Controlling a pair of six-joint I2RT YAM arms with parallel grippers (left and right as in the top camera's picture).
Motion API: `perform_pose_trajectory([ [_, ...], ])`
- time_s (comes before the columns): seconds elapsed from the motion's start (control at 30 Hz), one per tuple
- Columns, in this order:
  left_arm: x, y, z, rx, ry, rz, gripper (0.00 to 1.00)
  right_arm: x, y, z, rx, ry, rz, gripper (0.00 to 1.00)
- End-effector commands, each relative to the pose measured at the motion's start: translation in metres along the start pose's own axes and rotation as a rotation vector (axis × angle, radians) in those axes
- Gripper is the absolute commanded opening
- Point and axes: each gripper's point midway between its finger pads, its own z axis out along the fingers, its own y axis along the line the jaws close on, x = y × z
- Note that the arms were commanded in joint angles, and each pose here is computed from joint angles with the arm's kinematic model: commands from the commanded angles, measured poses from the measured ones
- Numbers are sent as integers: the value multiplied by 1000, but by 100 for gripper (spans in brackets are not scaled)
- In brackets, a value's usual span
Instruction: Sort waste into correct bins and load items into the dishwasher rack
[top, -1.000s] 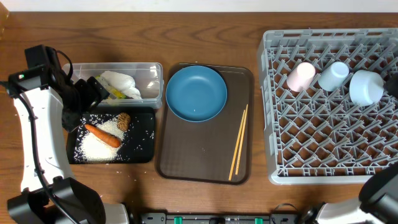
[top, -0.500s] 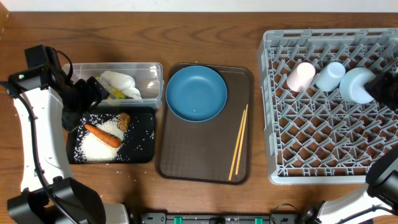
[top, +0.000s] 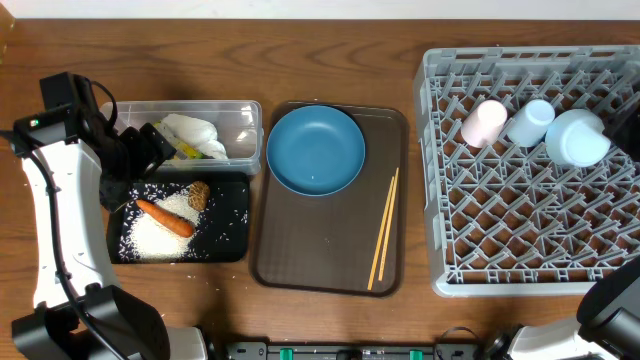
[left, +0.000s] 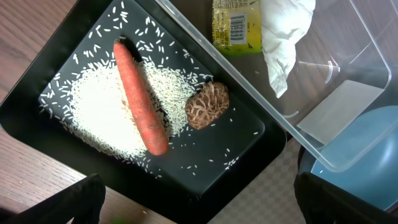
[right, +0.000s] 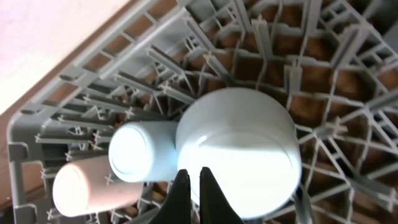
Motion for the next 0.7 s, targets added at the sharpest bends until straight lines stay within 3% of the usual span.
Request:
perform_pose_trajectory([
  [0.0,0,2,-5,-1,-15,-1,98,4,-7,2,69,12,-15,1],
  [0.5,0,2,-5,-1,-15,-1,98,22,-24,56,163,89,-85,2],
  [0.67,0,2,-5,-1,-14,-1,98,7,-20,60,142,30,-118,4],
])
